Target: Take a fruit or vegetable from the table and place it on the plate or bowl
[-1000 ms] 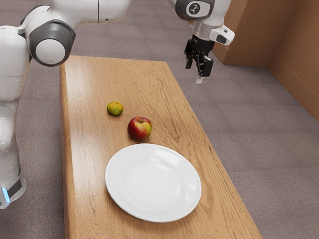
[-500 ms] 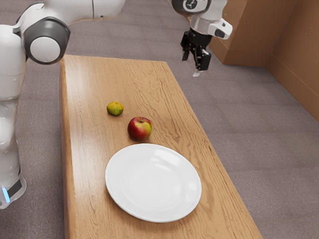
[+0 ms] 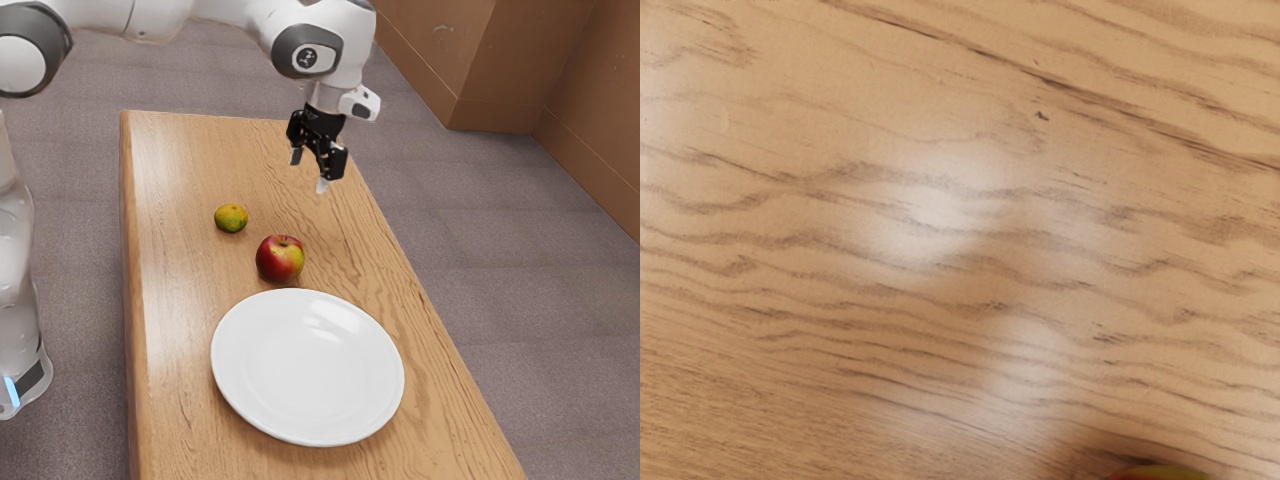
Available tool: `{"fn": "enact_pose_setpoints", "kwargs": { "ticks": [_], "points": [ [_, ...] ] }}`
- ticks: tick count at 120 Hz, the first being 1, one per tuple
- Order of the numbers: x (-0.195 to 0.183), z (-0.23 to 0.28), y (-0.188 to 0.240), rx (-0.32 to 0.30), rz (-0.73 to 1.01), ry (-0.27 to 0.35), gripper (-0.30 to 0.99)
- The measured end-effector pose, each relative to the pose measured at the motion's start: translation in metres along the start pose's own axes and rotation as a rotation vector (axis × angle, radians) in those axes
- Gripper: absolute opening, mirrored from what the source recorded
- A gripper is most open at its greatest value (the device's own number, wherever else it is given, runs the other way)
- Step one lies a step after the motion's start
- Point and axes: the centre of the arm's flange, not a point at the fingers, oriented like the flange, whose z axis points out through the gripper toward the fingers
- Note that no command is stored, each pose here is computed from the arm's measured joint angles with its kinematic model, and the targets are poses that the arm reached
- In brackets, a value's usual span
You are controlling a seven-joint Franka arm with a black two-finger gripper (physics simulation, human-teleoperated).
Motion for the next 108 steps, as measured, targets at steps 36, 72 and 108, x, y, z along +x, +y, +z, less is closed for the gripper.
{"fn": "enact_pose_setpoints", "kwargs": {
  "ticks": [36,72,108],
  "points": [
    [-0.039,-0.024,-0.044,-0.029,-0.024,0.062,0.69],
    [-0.089,-0.026,-0.073,0.005,-0.022,0.031,0.69],
    [-0.094,0.028,-0.068,0.025,-0.001,-0.028,0.69]
  ]
}}
